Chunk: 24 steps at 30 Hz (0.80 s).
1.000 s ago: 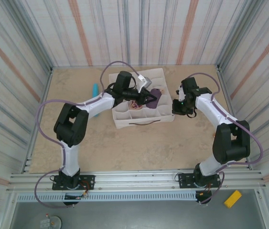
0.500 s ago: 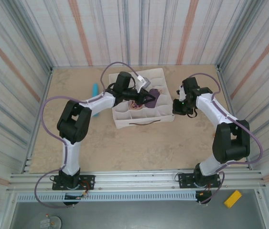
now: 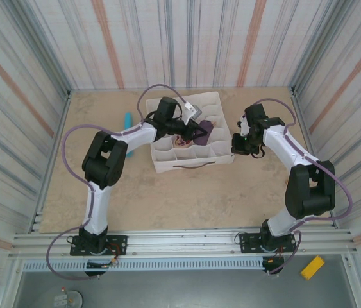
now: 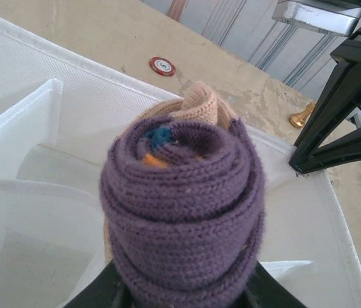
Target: Roll the socks
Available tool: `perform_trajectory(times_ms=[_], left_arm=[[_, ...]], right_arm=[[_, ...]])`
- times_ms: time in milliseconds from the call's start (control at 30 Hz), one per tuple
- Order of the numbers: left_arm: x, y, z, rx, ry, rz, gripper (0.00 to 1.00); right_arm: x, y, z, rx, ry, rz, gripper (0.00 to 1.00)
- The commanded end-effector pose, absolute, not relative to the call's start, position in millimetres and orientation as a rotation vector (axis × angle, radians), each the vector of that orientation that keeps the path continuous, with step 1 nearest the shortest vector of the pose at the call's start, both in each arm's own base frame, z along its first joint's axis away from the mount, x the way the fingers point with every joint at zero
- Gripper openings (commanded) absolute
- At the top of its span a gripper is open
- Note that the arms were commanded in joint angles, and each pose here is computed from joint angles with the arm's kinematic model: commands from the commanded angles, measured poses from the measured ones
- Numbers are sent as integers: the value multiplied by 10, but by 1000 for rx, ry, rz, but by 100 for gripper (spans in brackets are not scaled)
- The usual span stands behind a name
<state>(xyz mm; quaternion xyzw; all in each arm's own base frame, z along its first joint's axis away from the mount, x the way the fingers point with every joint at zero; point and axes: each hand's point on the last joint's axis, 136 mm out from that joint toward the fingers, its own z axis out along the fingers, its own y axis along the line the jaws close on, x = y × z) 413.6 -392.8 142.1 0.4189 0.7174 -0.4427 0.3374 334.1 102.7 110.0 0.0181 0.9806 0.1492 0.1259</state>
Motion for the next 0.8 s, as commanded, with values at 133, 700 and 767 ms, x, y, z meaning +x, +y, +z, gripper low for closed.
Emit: perform_trajectory(times_ms=[133,700,767], left_arm=[[4136,-3886,1433,1116,1835,-1121,0],[4246,-3727,1482,1043,1796,-940,0],[4213,-3719,1480,1063,1787,-936,0]], right_arm=[[3238,970,934,81,2939,416,0],[3193,912,887,171,2970,422,0],[3186,913,881,172,2973,425,0]])
